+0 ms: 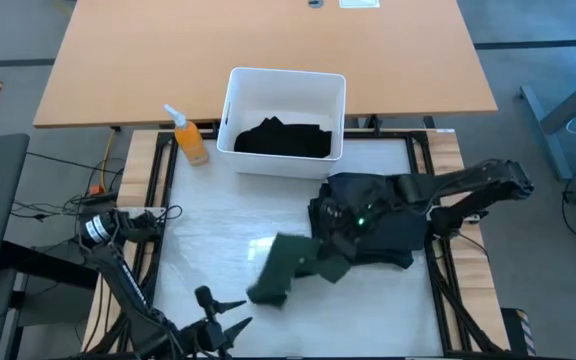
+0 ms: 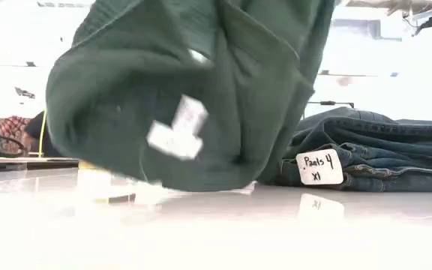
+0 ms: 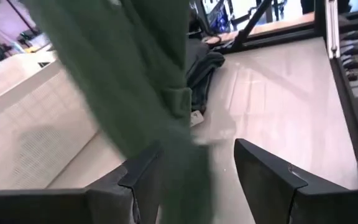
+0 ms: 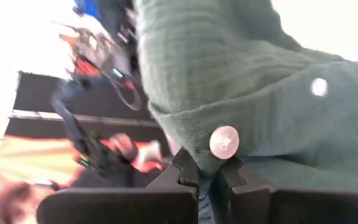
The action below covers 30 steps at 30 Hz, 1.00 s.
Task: Fold laundry
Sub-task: Stack the folded green polo shirt on top of the folded black short
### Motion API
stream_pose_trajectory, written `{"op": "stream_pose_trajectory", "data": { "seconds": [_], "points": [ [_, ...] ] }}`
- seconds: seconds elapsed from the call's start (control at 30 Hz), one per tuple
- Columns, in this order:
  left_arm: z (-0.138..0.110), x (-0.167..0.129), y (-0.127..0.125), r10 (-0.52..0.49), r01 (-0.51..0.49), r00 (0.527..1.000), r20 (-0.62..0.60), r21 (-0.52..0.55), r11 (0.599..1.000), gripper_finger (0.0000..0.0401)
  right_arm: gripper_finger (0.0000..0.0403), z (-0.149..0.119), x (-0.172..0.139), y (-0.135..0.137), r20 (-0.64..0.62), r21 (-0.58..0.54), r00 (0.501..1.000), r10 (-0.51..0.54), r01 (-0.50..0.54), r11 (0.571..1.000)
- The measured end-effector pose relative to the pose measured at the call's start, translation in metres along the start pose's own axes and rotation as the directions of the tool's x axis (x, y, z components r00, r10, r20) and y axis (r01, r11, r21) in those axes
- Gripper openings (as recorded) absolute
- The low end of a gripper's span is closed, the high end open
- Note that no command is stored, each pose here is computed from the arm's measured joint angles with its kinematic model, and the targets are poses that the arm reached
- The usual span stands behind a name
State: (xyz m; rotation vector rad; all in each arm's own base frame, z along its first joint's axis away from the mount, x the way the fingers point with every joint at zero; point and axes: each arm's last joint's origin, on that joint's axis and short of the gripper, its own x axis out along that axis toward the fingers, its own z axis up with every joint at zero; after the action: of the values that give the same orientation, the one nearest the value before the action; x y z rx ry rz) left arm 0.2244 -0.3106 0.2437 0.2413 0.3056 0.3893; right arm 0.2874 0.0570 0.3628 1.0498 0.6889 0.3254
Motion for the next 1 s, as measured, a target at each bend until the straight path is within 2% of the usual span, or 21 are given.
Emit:
{"op": "stream_pose_trajectory", "data": {
  "seconds": [0.07,0.2,0.37,0.5,0.6,0.67,0.77,0.83,0.9,1.0],
  "points": [
    [-0.006,-0.001,0.0,0.008,-0.008,1.0,0.01,-0.009,1.0,0.0183,0.0028,0.006,-0.01,0.005,0.05,0.018,0.998,0.037,-0.038,0.999],
    [-0.027,-0.001,0.002,0.017,-0.017,1.0,0.009,-0.019,1.0,0.0183,0.0028,0.018,-0.028,0.022,0.147,-0.017,0.985,0.091,-0.089,0.996],
    [-0.049,0.002,0.006,0.03,-0.029,1.0,0.002,-0.077,0.997,0.0183,0.0028,0.022,-0.041,0.034,0.163,-0.078,0.982,0.094,-0.083,0.994],
    [-0.05,-0.002,0.004,0.019,-0.018,1.0,0.008,-0.102,0.995,0.0183,0.0026,0.013,-0.068,0.022,0.184,-0.073,0.98,-0.078,0.093,0.993],
    [-0.05,-0.004,0.003,0.012,-0.011,1.0,0.014,-0.085,0.996,0.0183,0.0026,0.002,-0.094,0.012,0.233,-0.031,0.943,-0.236,0.25,0.968],
    [-0.05,-0.004,0.003,0.012,-0.011,1.0,0.014,-0.082,0.997,0.0183,0.0026,-0.005,-0.113,0.012,0.282,-0.026,0.918,-0.28,0.299,0.954],
    [-0.05,-0.003,0.004,0.016,-0.015,1.0,0.013,-0.082,0.997,0.0183,0.0026,-0.018,-0.147,0.016,0.383,-0.027,0.876,-0.293,0.328,0.944],
    [-0.05,0.0,0.004,0.024,-0.023,1.0,0.011,-0.086,0.996,0.0183,0.0026,-0.031,-0.169,0.014,0.439,0.032,0.828,-0.348,0.372,0.928],
    [-0.049,0.003,0.005,0.031,-0.031,0.999,0.008,-0.094,0.995,0.0183,0.0026,-0.045,-0.187,0.006,0.452,0.132,0.769,-0.452,0.443,0.887],
    [-0.047,0.008,0.005,0.038,-0.038,0.999,0.004,-0.11,0.993,0.0183,0.0026,-0.069,-0.205,-0.008,0.403,0.286,0.685,-0.607,0.536,0.794]
  ]
}}
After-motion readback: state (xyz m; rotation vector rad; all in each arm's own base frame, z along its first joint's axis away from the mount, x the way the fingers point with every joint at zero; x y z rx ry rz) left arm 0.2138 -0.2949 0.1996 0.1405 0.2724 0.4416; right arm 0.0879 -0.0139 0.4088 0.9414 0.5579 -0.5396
